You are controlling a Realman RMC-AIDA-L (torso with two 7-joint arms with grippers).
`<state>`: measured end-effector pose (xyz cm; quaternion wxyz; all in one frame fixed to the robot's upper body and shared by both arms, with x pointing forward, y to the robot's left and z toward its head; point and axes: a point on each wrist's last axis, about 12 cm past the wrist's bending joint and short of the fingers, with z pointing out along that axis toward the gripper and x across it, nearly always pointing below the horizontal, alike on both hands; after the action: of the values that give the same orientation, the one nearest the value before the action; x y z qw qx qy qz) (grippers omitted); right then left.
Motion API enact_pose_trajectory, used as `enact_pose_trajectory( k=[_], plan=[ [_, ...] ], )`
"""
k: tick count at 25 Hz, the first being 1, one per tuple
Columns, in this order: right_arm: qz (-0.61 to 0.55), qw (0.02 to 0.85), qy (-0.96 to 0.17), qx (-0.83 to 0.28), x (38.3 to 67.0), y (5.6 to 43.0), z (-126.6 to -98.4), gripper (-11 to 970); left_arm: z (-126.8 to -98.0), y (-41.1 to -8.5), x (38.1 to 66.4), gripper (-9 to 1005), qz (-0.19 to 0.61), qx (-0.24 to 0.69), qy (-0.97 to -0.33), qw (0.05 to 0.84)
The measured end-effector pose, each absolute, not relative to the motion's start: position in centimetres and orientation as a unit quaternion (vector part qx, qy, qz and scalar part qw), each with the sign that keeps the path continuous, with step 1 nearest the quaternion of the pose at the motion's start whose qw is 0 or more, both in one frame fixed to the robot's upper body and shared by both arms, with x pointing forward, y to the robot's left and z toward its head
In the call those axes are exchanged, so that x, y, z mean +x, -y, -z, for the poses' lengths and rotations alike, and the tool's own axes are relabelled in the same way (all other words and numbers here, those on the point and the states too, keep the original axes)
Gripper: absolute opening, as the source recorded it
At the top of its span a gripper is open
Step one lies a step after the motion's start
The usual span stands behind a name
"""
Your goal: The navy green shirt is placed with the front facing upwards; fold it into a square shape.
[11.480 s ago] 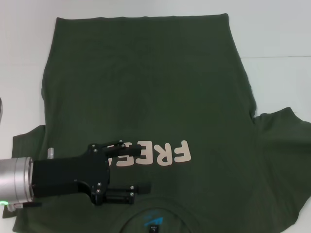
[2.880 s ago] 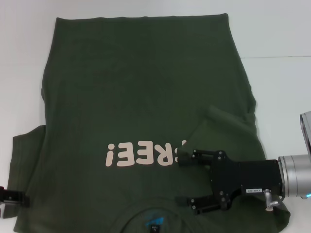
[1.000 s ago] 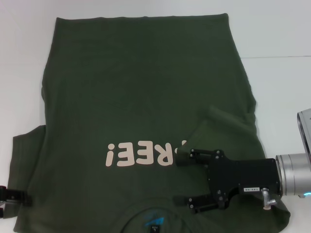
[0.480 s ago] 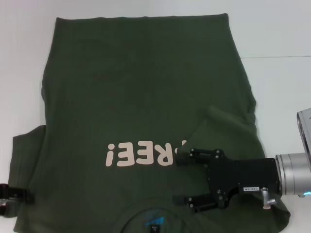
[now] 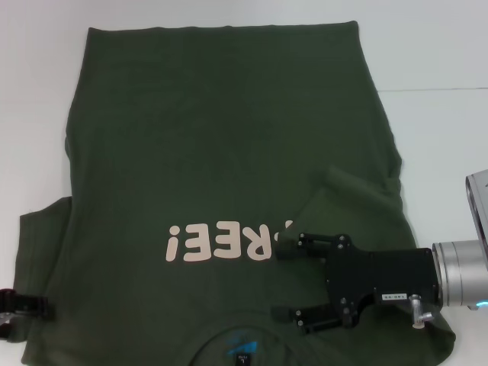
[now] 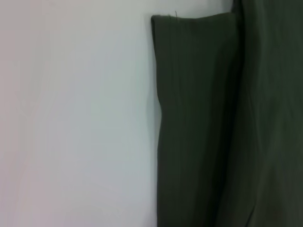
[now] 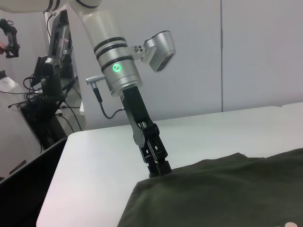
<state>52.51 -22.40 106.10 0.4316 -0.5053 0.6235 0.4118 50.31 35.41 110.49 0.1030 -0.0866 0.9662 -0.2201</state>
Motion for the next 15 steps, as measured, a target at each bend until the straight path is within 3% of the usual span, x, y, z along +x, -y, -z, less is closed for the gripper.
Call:
enact_pose_trajectory(
  k=[15],
  plan=[
    [-0.412,0.432,-0.624,-0.505,52.51,22.40,-106.09,927,-110.61,-35.78,50.42,872,0.211,-0.091,-0.967,0.107]
  ],
)
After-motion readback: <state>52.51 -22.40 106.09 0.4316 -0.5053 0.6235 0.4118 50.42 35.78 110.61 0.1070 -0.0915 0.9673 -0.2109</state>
